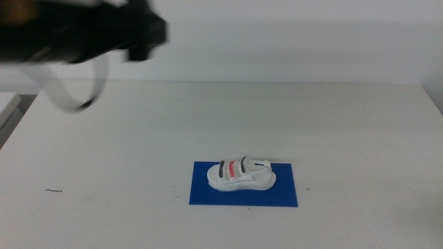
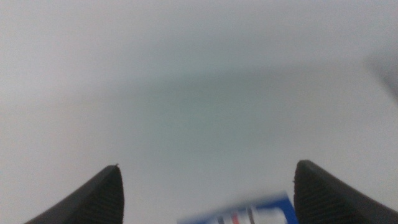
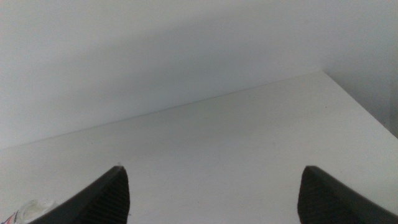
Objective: Use one arm to grab the shoe from the table and place it on the mat.
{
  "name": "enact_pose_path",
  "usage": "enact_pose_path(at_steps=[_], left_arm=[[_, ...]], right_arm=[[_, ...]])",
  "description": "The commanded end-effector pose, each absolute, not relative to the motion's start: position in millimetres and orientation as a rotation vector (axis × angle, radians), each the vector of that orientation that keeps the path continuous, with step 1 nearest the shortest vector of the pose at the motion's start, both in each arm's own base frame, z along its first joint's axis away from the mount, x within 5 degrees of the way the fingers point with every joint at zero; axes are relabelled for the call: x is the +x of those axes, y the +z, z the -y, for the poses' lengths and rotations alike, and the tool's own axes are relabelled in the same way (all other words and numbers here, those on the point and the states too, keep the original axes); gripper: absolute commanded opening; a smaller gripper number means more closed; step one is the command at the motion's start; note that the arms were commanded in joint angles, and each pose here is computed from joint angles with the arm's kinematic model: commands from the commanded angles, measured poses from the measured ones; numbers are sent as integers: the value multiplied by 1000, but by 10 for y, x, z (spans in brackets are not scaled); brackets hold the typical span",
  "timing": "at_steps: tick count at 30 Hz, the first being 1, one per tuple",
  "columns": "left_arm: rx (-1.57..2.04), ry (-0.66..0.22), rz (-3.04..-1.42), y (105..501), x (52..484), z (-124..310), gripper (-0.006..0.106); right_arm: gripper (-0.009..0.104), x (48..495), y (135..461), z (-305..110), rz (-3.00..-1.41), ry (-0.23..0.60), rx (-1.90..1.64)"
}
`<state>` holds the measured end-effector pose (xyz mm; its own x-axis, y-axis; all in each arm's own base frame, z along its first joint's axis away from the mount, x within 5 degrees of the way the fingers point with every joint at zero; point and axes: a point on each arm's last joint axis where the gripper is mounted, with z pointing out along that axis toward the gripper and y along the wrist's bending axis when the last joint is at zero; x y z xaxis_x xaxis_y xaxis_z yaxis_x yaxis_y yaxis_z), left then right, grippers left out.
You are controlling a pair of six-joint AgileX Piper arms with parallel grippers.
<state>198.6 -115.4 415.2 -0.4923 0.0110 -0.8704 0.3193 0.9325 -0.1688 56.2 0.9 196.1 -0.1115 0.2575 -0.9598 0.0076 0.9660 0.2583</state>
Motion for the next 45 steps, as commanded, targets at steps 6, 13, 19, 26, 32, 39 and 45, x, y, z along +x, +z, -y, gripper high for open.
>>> enact_pose_path(at_steps=[6, 13, 19, 26, 32, 39, 45], left_arm=[[260, -276, -1641, 3626, 1325, 480, 94], [120, -132, -1561, 2964, 837, 135, 94], [33, -105, -1490, 2651, 582, 47, 94], [36, -99, -1445, 2515, 469, 35, 94], [87, -67, -1491, 2205, 543, 55, 94], [90, -72, -1571, 2051, 562, 60, 94], [91, -70, -1569, 2053, 562, 60, 94]], right_arm=[[79, 560, 1963, -9, -1663, 207, 192], [79, 560, 1963, -9, -1663, 207, 192], [79, 560, 1963, -9, -1663, 207, 192], [79, 560, 1963, -9, -1663, 207, 192], [79, 560, 1963, -9, -1663, 207, 192], [79, 560, 1963, -9, -1663, 207, 192], [79, 560, 1963, -9, -1663, 207, 192]])
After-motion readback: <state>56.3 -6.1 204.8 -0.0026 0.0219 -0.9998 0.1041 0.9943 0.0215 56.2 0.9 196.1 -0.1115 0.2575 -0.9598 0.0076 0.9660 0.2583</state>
